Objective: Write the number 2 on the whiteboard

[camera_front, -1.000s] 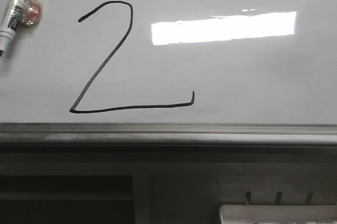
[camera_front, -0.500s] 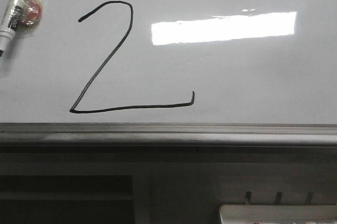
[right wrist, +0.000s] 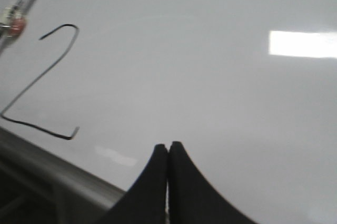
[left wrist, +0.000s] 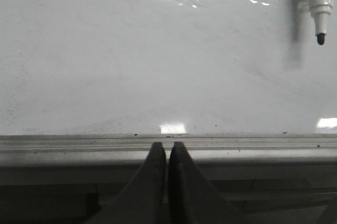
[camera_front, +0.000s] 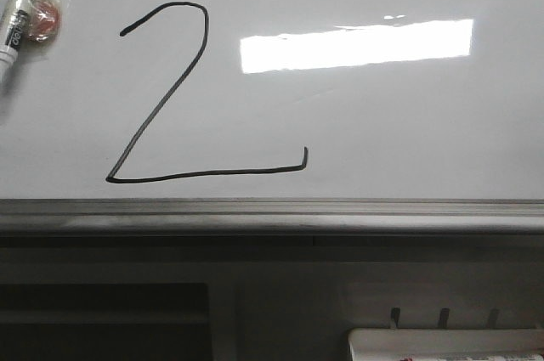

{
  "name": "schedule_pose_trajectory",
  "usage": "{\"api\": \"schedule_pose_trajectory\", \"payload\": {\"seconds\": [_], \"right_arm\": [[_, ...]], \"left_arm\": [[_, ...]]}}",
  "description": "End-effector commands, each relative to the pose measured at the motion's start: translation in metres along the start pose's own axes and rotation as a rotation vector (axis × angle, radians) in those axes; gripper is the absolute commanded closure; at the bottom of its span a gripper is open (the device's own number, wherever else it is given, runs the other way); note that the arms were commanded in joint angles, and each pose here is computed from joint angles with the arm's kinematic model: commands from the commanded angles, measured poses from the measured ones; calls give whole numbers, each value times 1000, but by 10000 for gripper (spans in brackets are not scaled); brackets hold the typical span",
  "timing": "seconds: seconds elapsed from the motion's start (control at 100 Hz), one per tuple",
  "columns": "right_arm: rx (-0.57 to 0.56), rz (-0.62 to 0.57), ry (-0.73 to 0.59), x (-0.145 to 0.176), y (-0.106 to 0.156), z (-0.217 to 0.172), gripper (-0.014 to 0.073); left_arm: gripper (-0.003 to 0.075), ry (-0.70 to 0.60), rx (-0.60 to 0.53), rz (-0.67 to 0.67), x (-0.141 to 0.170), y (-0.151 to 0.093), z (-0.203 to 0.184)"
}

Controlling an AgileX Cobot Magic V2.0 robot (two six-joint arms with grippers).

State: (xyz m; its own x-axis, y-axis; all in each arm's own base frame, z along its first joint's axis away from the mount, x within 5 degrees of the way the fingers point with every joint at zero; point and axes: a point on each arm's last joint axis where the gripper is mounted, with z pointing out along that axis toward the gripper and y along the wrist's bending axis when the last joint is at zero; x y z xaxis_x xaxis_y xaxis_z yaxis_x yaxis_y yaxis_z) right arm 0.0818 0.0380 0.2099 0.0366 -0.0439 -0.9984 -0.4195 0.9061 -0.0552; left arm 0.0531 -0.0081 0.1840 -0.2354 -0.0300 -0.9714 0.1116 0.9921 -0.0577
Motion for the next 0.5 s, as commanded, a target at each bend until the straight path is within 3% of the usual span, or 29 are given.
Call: {"api": "schedule_pose_trajectory", "payload": {"seconds": [0.0, 0.26, 0.49], "right_arm": [[52, -9, -44, 2, -4, -4, 657], [345, 10, 91, 18, -20, -33, 657], [404, 86, 264, 37, -22, -42, 657]], "left_arm": [[741, -82, -2, -12, -4, 0, -1], [741, -82, -2, -12, -4, 0, -1], [741, -85, -1, -16, -4, 0, -1]]}}
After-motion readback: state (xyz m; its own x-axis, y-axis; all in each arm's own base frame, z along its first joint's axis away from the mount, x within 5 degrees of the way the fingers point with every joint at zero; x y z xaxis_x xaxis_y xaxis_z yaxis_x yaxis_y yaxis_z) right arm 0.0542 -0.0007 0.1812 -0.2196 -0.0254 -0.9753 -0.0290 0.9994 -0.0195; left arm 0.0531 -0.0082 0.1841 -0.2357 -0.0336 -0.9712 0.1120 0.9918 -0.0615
